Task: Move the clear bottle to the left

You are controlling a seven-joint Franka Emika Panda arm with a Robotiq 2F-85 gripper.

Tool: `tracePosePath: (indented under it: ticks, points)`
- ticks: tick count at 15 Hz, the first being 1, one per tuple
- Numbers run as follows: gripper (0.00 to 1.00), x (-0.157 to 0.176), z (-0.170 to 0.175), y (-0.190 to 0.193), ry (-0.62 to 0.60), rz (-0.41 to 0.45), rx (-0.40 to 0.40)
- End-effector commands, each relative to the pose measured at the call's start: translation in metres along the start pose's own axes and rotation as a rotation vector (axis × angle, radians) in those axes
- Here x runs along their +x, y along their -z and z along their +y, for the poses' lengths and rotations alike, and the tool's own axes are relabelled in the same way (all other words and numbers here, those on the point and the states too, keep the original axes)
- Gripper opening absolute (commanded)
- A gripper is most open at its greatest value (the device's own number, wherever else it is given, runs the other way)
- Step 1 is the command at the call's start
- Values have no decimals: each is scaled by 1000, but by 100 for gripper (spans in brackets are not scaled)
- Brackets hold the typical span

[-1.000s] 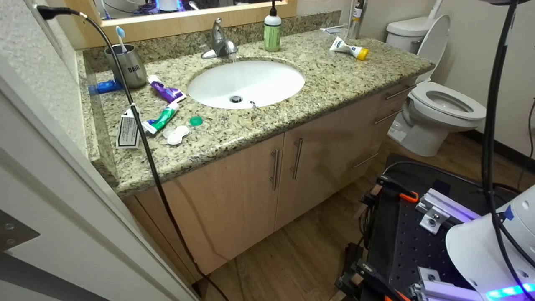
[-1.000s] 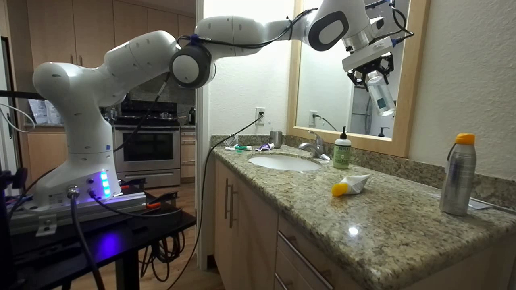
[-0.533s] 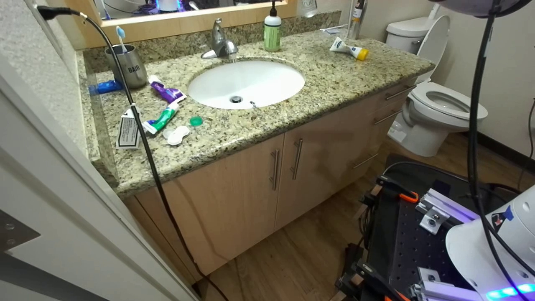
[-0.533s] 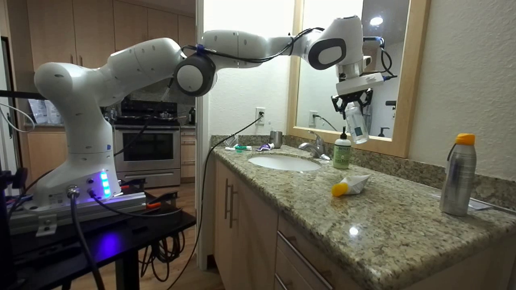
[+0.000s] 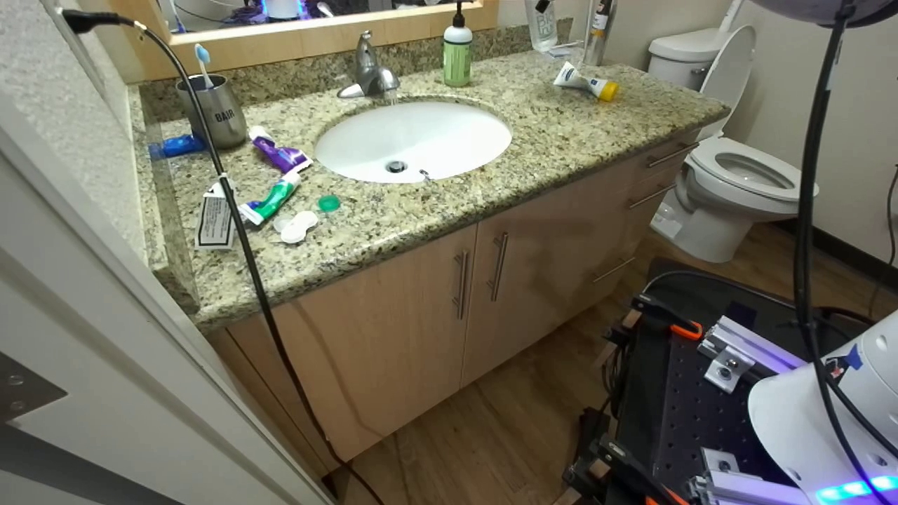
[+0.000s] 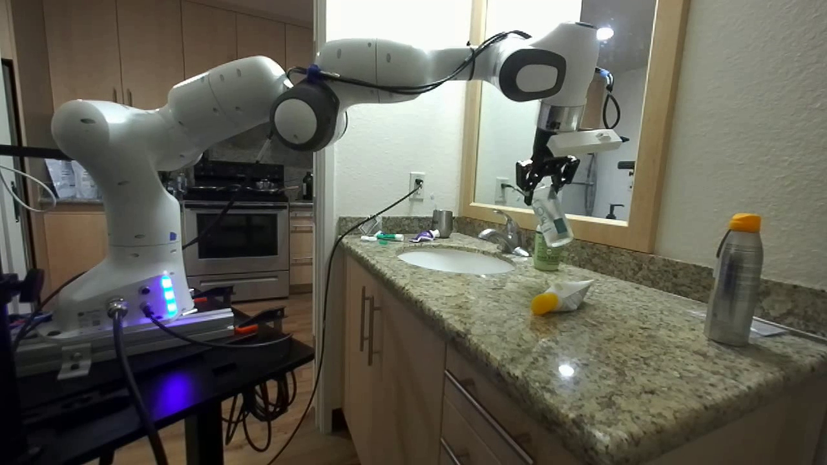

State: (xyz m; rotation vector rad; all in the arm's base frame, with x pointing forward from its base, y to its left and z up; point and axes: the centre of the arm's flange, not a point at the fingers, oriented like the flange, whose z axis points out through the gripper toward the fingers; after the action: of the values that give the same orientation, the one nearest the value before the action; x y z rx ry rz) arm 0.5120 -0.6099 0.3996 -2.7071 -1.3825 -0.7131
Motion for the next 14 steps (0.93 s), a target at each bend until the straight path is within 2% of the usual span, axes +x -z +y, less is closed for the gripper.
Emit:
tracePosePath:
  ticks: [1, 2, 3, 6, 7, 8, 9, 14]
  points:
    - [37, -7, -75, 33, 195, 22, 24]
    - [37, -16, -10, 15, 97, 7, 27]
    - [62, -21, -12, 21, 105, 6, 27]
    - [62, -21, -12, 13, 96, 8, 37]
    - [37, -19, -11, 9, 96, 10, 40]
    - [37, -20, 3, 5, 104, 25, 118]
    - [37, -17, 2, 1, 142, 64, 199]
    - [37, 37, -70, -10, 294, 196, 411]
